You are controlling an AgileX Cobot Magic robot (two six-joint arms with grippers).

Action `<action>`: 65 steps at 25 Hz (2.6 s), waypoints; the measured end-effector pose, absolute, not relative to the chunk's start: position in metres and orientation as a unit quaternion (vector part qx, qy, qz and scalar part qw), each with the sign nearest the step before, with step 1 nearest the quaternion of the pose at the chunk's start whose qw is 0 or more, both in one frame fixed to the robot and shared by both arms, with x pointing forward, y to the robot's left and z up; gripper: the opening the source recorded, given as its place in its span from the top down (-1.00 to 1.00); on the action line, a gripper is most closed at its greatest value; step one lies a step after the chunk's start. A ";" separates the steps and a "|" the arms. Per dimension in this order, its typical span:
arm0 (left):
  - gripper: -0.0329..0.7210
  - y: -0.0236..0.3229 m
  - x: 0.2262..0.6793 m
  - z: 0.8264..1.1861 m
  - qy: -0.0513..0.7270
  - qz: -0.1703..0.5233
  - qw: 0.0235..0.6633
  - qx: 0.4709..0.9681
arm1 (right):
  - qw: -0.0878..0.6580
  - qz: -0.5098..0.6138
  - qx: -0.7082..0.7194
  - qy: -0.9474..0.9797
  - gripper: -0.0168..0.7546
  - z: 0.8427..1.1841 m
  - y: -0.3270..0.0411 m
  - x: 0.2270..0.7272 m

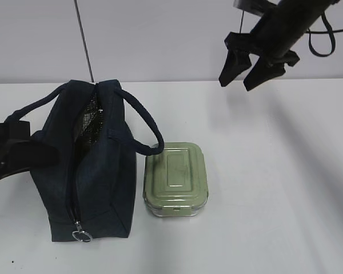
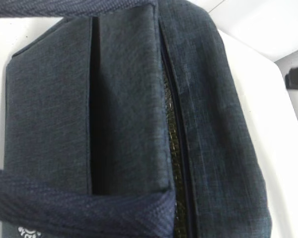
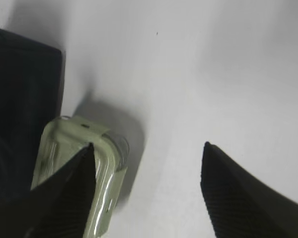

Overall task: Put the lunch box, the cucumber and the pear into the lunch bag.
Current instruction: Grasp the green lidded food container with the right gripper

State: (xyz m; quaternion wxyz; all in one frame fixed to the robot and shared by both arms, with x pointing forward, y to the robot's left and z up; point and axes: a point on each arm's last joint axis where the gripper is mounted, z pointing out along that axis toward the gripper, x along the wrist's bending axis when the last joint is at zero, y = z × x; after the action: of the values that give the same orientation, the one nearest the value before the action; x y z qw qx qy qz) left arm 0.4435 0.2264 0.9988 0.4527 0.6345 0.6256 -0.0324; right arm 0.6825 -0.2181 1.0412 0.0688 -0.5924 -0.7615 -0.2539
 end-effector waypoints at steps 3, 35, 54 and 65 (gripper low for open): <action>0.96 0.226 0.443 0.999 0.626 -0.033 0.453 0.635 | 0.114 -0.261 -0.585 -0.759 -0.38 1.023 -0.225 0.670; 0.96 0.225 0.443 0.999 0.623 -0.038 0.453 0.636 | 0.271 -0.382 -0.559 -0.684 -0.40 0.929 -0.206 0.587; 0.96 0.225 0.443 0.999 0.624 -0.041 0.456 0.634 | 0.222 -0.384 -0.567 -0.694 -0.60 0.903 -0.179 0.603; 0.96 0.225 0.443 0.999 0.624 -0.042 0.456 0.633 | 0.246 -0.375 -0.577 -0.682 -0.46 0.886 -0.177 0.604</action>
State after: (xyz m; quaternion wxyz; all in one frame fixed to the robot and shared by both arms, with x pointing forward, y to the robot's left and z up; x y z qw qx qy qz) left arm 0.4427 0.2250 0.9995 0.4560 0.6332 0.6240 -0.0416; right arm 0.6044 -0.1773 0.8856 0.2460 -0.5771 -0.6824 -0.3753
